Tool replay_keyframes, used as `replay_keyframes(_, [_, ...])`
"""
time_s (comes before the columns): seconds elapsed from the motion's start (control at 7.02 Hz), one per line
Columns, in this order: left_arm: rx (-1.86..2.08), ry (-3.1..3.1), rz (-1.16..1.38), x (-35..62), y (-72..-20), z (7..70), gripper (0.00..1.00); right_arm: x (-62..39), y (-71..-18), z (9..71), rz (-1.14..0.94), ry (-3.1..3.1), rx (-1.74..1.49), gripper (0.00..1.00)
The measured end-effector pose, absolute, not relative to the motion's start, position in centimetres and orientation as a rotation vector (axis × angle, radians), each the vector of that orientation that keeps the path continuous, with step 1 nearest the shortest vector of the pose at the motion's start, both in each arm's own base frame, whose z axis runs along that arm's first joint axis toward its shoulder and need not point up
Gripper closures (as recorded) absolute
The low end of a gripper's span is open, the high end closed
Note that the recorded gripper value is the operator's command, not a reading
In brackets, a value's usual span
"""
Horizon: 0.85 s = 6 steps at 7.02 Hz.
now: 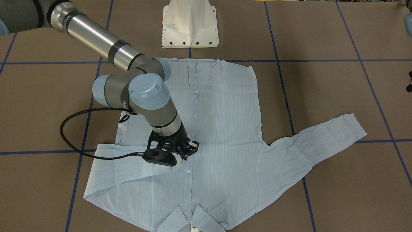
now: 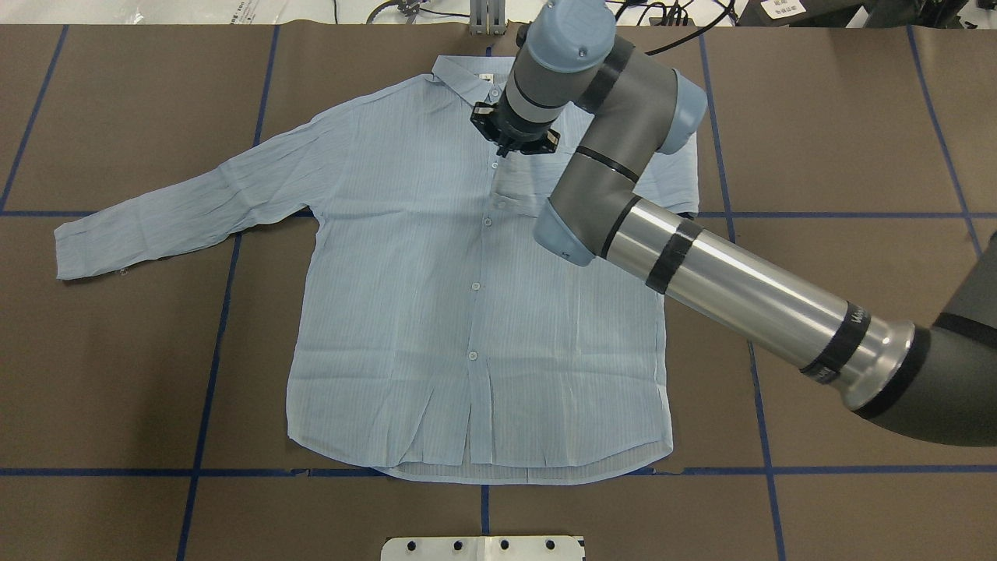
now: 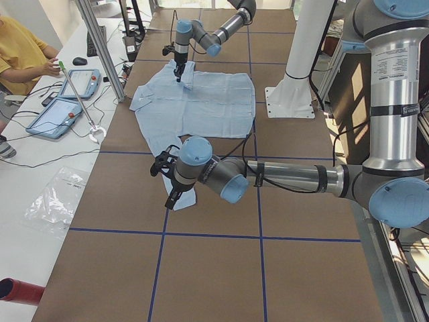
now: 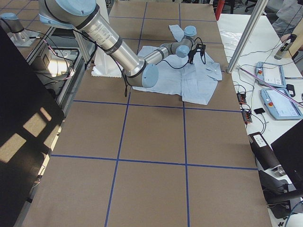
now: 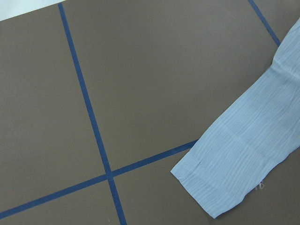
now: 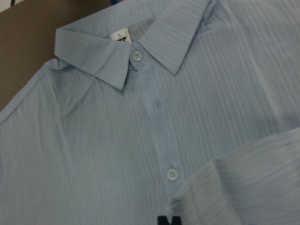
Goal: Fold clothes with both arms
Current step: 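Carry the sleeve across the shirt body toward the collar with the right gripper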
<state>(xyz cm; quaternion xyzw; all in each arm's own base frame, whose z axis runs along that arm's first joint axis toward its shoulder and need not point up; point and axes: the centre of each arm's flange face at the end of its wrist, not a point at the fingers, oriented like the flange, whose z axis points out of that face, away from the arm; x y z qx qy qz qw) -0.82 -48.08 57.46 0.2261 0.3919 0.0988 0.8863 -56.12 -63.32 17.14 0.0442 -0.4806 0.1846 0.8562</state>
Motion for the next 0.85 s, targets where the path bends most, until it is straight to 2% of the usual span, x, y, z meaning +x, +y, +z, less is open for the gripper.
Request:
replay_keyframes(0.43, [0.479,0.821,0.213,-0.7,-48.0,57.2,0.0,-60.5,-63.1,11.9,0.475,-1.048,0.112,1.0])
replay_keyframes(0.71, [0.485,0.828,0.219,-0.7,-48.0,57.1,0.0,-61.9,-62.5,10.7,0.507,-1.051,0.112,1.0])
replay_keyframes(0.85, [0.485,0.829,0.219,-0.7,-48.0,57.1,0.0,-62.3,-62.3,10.4,0.517,-1.052,0.108,0.61])
